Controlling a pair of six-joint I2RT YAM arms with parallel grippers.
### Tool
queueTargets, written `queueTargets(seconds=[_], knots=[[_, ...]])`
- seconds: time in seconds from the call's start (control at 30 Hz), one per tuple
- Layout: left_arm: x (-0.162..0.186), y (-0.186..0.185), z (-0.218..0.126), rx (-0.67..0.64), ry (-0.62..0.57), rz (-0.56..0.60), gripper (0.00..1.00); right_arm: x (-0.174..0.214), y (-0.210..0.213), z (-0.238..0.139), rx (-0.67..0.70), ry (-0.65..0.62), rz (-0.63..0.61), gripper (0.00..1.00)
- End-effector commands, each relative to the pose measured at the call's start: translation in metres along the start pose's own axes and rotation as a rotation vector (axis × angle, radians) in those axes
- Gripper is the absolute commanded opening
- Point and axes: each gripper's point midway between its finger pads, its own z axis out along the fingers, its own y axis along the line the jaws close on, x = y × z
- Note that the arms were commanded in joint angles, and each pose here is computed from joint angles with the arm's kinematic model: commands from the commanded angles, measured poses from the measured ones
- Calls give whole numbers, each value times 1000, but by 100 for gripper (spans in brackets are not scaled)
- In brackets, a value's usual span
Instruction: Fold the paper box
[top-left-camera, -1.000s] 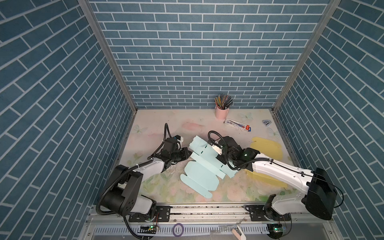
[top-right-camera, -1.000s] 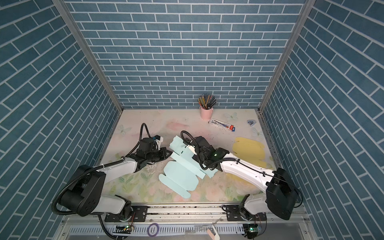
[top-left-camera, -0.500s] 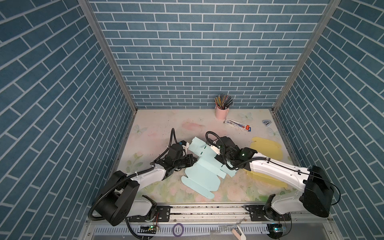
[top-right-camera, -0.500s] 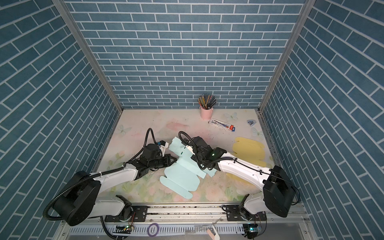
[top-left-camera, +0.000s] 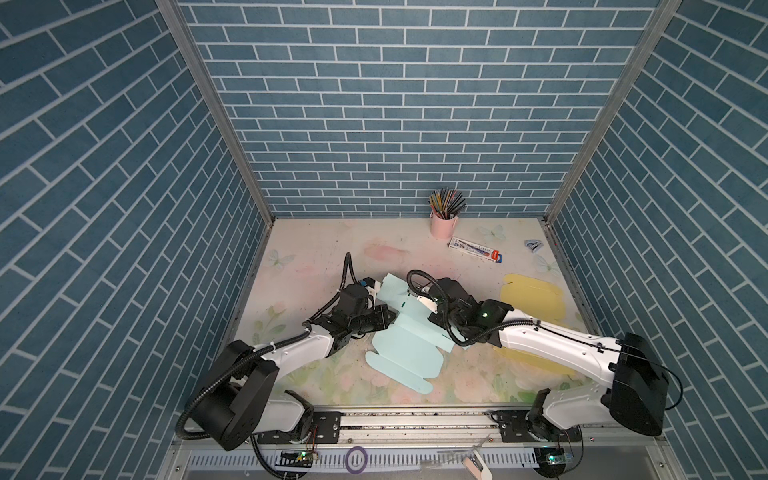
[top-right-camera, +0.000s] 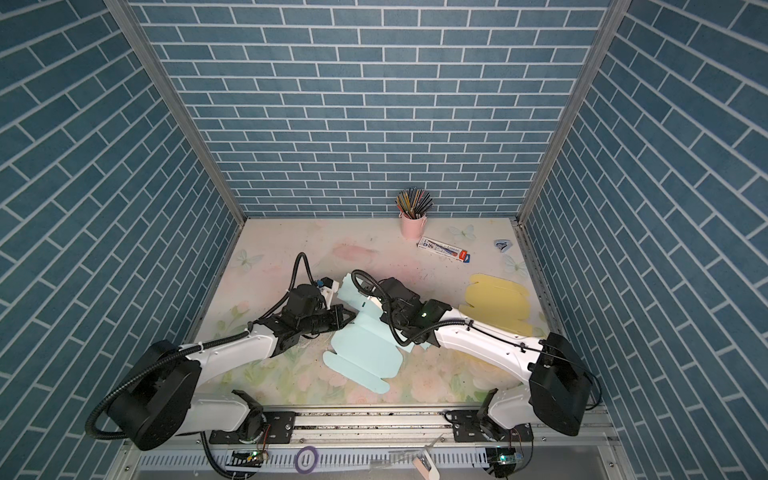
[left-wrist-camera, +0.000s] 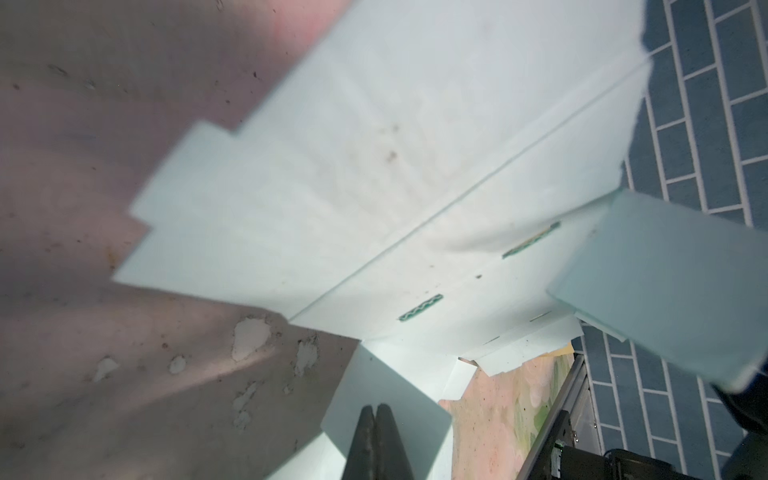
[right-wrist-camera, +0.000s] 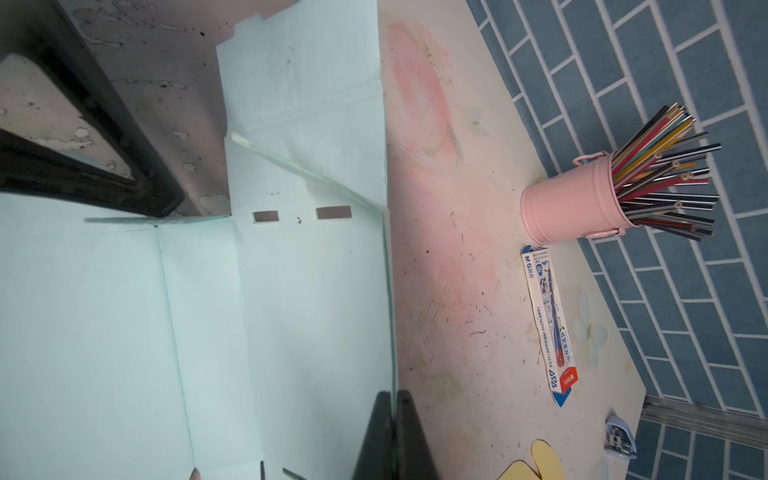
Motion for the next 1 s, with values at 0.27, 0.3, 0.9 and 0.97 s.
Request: queueTargets(seconds=[0.27,0.3,0.9,0.97], knots=[[-58,34,-43,-3,-152,-83,0,-20,-20,2,145,-30,-161,0],[-66,38,-47,3,-174,-101,0,-21,-21,4,154,-24,-175,0],[-169,94,-7,-121,-274,-101,0,-50,-3,31,224,-54,-453,0],[-170,97,0,-124,-260,-94,0,-50,-1,34,226,-57,-473,0]])
